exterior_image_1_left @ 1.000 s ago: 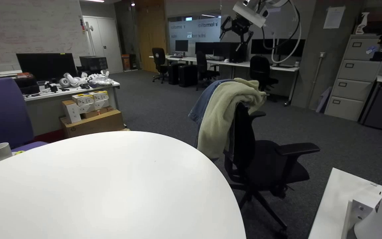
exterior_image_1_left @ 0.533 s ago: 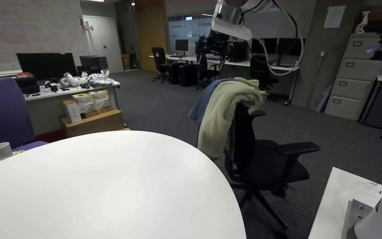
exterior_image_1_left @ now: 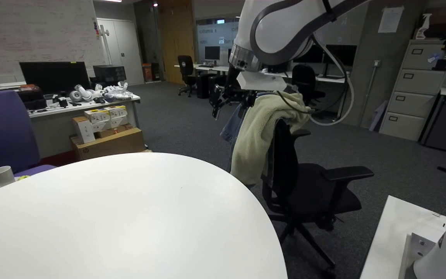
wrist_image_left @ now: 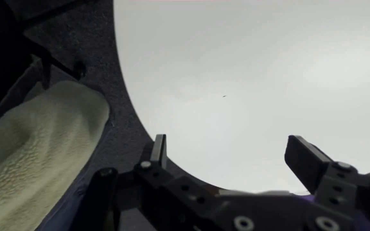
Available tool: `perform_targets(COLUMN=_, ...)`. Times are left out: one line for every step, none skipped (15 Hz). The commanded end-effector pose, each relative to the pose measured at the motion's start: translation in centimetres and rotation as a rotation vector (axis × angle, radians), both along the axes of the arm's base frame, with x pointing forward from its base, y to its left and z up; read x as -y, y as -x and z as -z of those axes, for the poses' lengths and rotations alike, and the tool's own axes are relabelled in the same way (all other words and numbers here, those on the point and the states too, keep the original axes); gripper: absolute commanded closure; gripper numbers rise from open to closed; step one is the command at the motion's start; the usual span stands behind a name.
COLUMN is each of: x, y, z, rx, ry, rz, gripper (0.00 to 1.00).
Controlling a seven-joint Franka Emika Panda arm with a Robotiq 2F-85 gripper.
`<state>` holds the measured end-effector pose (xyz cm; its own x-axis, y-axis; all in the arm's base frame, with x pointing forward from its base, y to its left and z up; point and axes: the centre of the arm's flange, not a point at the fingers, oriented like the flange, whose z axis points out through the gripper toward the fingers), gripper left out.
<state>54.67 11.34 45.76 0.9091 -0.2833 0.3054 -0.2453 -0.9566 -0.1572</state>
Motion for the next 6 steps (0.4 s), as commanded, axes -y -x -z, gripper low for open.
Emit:
perform_targets(x=-0.1, y=3.7, z=-0.5, rx=-0.004, ry=-0.191, rz=-0.027, gripper=0.00)
perform_targets(x=-0.4, y=3.9, z=-0.5, rx=-0.025, ry=-0.206, rz=0.020, gripper=0.00)
perform_targets(x=-1.1, y=1.6, z=0.5, rx=-0.021, ry=-0.155, rz=-0.001, gripper=0.00)
perform_targets(x=-1.1, y=1.9, z=0.4, rx=-0.026, ry=-0.176, rz=0.010, gripper=0.00)
perform_targets(x=-1.1, y=2.1, z=0.3, rx=-0.027, ry=-0.184, rz=0.014, gripper=0.00)
perform_targets(x=-1.1, y=2.2, z=0.2, rx=-0.026, ry=-0.187, rz=0.017, gripper=0.00)
